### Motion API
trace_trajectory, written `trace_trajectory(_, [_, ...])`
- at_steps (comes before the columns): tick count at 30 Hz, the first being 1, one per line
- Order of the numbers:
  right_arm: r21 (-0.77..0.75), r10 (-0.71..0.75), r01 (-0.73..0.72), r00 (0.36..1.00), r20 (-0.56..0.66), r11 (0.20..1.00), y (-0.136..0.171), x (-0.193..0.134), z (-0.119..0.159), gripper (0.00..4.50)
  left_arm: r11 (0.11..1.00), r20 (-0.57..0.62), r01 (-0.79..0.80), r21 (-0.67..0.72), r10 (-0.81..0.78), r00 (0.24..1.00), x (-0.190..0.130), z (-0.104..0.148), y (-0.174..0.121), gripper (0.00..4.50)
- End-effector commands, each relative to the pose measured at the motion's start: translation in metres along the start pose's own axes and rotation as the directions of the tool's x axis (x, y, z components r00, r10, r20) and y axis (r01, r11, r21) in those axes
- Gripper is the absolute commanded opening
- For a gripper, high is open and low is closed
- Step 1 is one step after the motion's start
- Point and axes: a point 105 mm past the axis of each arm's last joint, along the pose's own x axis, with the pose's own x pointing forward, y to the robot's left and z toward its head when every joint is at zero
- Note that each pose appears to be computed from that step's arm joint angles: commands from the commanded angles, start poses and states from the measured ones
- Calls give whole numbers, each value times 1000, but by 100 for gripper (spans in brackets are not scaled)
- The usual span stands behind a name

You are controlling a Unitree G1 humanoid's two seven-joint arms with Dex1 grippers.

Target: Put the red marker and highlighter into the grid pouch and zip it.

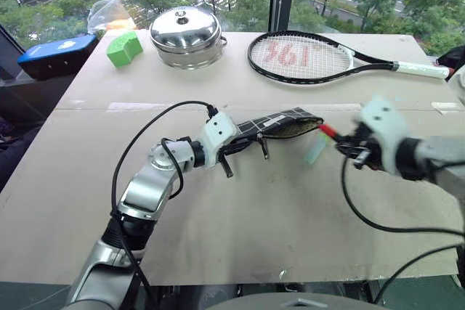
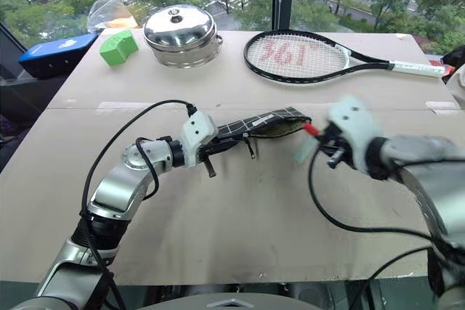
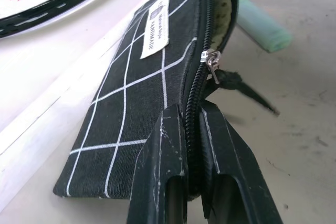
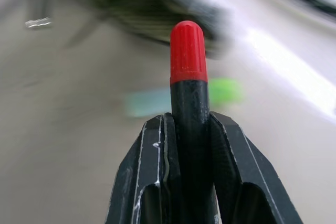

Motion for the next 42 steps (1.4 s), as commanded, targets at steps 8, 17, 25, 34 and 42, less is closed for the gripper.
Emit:
trace_trajectory(8, [-168, 61, -68, 997, -42, 983, -9, 40, 31, 30, 996, 62, 53, 75, -58, 996, -1, 23, -21, 0])
trace_trajectory(17, [-298, 99, -107, 994, -42, 948, -14, 48, 52, 30, 991, 47, 54, 123, -60, 997, -1, 21, -29, 0])
trace_trajectory(25, [-526, 136, -104, 990, 22, 844, -6, 70, 66, 30, 991, 58, 72, 110, -78, 995, 1, 22, -36, 0])
trace_trajectory(34, [-553, 224, -166, 974, 37, 817, -20, 70, 64, 340, 999, 37, 41, -22, -40, 998, -5, 13, -28, 0])
trace_trajectory(42, [-276, 303, -236, 925, 231, 932, -23, -4, 70, 447, 995, -4, 4, -100, -4, 1000, -14, 3, -19, 0])
